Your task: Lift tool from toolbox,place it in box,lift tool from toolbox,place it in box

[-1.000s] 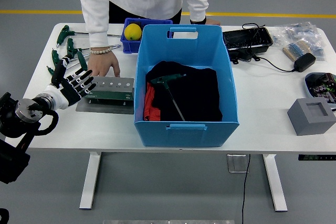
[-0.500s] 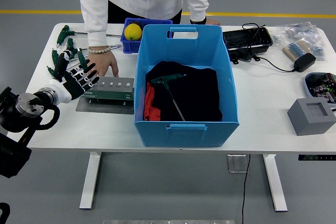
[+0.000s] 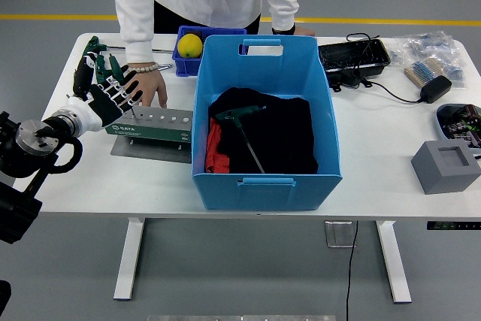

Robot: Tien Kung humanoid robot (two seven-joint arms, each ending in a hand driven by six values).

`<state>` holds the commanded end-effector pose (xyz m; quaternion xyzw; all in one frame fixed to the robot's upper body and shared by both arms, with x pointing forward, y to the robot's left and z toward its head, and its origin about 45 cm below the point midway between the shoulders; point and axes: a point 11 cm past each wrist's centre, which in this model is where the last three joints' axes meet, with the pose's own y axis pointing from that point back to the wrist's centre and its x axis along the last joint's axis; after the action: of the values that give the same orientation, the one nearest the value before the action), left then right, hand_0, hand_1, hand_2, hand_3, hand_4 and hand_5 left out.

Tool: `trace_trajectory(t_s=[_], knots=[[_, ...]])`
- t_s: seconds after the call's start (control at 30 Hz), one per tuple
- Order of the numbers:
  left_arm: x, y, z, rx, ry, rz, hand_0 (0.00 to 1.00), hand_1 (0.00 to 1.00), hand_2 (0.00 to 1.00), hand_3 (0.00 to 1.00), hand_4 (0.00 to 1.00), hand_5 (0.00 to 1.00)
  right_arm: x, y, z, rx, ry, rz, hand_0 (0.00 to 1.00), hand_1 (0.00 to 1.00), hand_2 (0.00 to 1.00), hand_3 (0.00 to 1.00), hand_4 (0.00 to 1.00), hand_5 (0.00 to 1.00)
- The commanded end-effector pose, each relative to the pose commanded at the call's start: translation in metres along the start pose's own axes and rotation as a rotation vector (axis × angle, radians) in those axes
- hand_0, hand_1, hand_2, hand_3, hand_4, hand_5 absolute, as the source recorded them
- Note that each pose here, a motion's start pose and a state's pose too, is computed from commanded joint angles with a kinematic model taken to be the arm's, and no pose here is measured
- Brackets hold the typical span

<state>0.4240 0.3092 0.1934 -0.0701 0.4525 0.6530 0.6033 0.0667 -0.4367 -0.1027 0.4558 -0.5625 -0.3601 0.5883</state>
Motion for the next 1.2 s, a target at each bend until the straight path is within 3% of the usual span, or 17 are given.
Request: trace_trajectory(t_s=[0.33, 0.63, 0.97, 1.2], knots=[[-0.011, 0.013, 0.022, -0.009, -0.053, -0.015, 0.305, 0.405, 0.538, 0.665, 0.858, 0.860, -0.001, 0.000, 0.004, -0.008, -0.004, -0.001, 0.728, 0.718, 0.775, 0.618, 0.870, 0.691], [-0.033, 0.022, 0.033, 0.012, -0.096, -0.082, 0.304, 0.400, 0.542, 0.666, 0.856, 0.857, -0.002, 0.000, 0.006, -0.016, -0.002, -0.005, 0.729, 0.718, 0.775, 0.618, 0.871, 0.692], [-0.083, 0.030, 0.047, 0.003, -0.179, -0.188, 0.304, 0.400, 0.541, 0.669, 0.846, 0.850, 0.001, 0.000, 0.005, -0.014, -0.003, -0.004, 0.728, 0.718, 0.775, 0.618, 0.871, 0.692], [-0.118, 0.019, 0.032, 0.032, -0.304, -0.223, 0.305, 0.400, 0.541, 0.669, 0.835, 0.843, 0.004, 0.000, 0.000, -0.007, 0.005, -0.001, 0.730, 0.717, 0.775, 0.619, 0.872, 0.692]])
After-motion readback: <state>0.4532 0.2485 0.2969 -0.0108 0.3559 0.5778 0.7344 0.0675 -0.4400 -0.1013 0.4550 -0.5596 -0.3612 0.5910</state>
